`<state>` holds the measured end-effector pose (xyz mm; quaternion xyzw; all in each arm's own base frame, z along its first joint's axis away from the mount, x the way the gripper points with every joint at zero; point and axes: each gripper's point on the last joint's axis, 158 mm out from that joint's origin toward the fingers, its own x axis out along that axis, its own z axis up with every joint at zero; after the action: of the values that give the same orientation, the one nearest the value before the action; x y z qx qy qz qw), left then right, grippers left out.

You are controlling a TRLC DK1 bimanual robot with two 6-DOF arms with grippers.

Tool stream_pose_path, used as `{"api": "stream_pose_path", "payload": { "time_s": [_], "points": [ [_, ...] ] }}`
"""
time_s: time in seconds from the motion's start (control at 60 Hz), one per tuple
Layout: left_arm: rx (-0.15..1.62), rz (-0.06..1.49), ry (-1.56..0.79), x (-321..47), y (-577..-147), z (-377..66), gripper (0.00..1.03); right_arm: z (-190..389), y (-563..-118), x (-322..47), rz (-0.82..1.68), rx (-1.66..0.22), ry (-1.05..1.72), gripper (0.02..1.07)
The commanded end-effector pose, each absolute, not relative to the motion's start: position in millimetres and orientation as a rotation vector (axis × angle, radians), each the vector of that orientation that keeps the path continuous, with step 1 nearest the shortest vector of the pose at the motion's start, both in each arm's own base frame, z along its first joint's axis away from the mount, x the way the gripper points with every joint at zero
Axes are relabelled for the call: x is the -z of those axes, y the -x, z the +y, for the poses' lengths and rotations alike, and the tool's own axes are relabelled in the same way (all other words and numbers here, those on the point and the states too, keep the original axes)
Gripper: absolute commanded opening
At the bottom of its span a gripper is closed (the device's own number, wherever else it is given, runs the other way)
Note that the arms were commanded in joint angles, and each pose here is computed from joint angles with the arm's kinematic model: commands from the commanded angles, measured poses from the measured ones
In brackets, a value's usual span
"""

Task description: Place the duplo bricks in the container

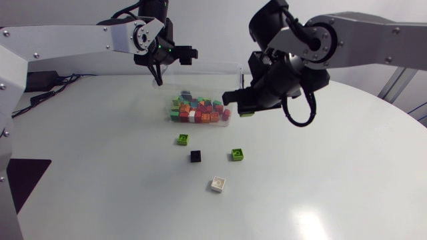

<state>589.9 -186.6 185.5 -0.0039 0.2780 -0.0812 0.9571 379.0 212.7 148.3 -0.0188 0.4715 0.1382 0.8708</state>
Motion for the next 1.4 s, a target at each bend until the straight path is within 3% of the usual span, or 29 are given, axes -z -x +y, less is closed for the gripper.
{"api": "stream_pose_path", "payload": {
  "time_s": [0.0,0.217,0.4,0.617,0.933,1.233,1.283,1.333,1.383],
  "points": [
    [0.195,0.541,0.003,-202.3,-591.1,-187.5,0.98,216.2,-394.4,-181.0,0.896,-0.305,0.019,0.28],
    [0.303,0.51,-0.055,-243.4,-541.4,-164.3,0.98,224.6,-438.2,-207.3,0.765,-0.315,-0.006,0.28],
    [0.461,0.493,-0.182,-244.8,-492.5,-156.3,0.96,233.3,-467.4,-210.6,0.711,-0.314,-0.001,0.28],
    [0.639,0.496,-0.535,-201.3,-459.0,-159.0,0.96,242.4,-499.5,-209.1,0.663,-0.301,0.006,0.28],
    [0.754,0.678,-0.511,-151.8,-434.2,-164.7,0.96,265.0,-537.4,-197.1,0.581,-0.292,0.044,0.29],
    [0.724,1.037,-0.294,-86.9,-408.8,-175.7,0.96,261.8,-583.2,-169.5,0.54,-0.226,0.082,0.32],
    [0.692,1.083,-0.238,-77.7,-409.5,-178.4,0.96,258.2,-592.1,-168.8,0.53,-0.203,0.081,0.39],
    [0.672,1.107,-0.214,-72.0,-409.6,-182.4,0.96,259.0,-595.5,-168.9,0.527,-0.198,0.081,0.55],
    [0.654,1.136,-0.193,-64.6,-409.2,-187.7,0.96,257.8,-599.9,-169.6,0.522,-0.182,0.085,0.91]
  ]
}}
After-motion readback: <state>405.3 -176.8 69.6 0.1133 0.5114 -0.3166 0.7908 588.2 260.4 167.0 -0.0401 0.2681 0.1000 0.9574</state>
